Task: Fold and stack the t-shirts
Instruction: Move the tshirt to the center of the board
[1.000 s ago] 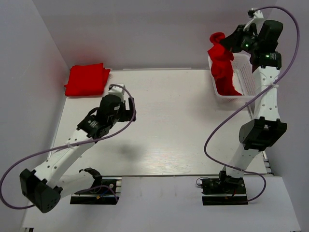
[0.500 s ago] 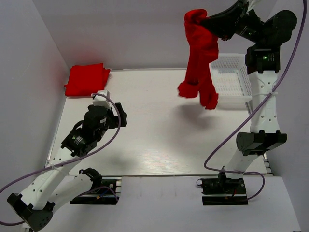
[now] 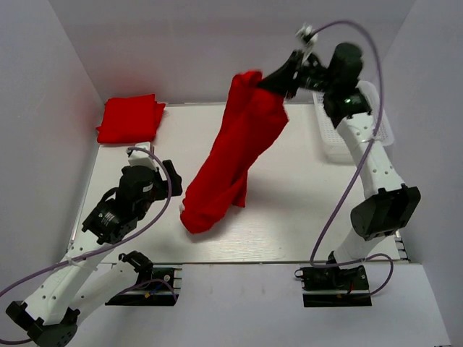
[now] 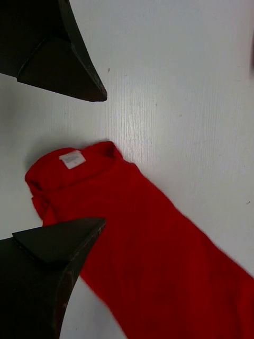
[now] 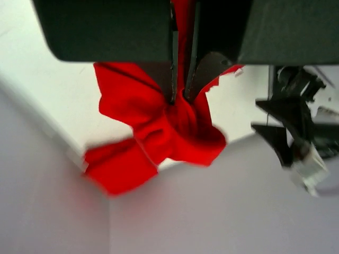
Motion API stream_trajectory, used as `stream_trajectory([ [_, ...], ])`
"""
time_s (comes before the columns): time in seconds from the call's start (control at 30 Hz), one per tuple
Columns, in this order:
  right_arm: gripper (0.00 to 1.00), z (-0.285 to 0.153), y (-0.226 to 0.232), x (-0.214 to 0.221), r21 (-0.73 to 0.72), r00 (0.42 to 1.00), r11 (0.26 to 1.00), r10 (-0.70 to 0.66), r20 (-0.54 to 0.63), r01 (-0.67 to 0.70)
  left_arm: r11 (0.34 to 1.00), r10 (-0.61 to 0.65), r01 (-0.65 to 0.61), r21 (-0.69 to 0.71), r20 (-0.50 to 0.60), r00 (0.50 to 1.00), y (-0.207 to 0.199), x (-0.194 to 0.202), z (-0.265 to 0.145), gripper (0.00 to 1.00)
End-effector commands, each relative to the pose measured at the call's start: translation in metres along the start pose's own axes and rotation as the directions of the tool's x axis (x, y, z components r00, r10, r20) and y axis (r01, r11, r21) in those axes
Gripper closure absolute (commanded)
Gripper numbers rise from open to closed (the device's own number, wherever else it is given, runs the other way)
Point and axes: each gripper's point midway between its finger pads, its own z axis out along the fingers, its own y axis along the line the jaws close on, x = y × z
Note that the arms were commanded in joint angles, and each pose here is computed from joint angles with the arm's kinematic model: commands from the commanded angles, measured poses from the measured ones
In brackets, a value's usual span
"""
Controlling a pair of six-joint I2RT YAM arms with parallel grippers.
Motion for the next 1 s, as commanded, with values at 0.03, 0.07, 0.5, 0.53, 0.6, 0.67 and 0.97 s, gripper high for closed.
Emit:
stream_trajectory([
  [0.03,1.0,0.018,0.012,0.143,0.013,0.965,0.992,0.126,-0.23,-0.126,0.998,-0.036,0.036,-0.042,-0.01,0.999,0.009,0.003,-0.004,0.0],
  [0.07,1.0,0.021,0.011,0.167,0.022,0.956,0.993,0.117,-0.269,-0.115,0.998,-0.039,0.037,-0.051,-0.026,0.999,0.009,0.007,-0.002,0.0],
  [0.5,0.1,0.009,0.058,0.36,0.212,0.685,0.909,0.411,-0.602,-0.36,0.999,-0.044,0.038,-0.031,-0.21,0.977,-0.003,0.052,0.015,0.0],
  [0.53,0.1,0.011,0.06,0.349,0.212,0.708,0.921,0.388,-0.591,-0.327,0.999,-0.05,0.047,-0.017,-0.233,0.971,-0.005,0.059,0.015,0.0],
  [0.6,0.1,0.003,0.044,0.341,0.308,0.716,0.909,0.411,-0.564,-0.28,0.999,-0.044,0.045,-0.001,-0.267,0.963,-0.008,0.067,0.017,0.0],
  [0.67,0.1,-0.009,0.04,0.328,0.365,0.742,0.906,0.393,-0.543,-0.213,0.999,-0.042,0.048,0.009,-0.319,0.947,-0.009,0.084,0.018,0.0],
  [0.97,0.1,-0.065,0.054,0.328,0.533,0.748,0.836,0.438,-0.499,-0.134,0.928,0.167,0.032,0.372,-0.491,0.855,-0.072,0.149,0.041,0.05],
])
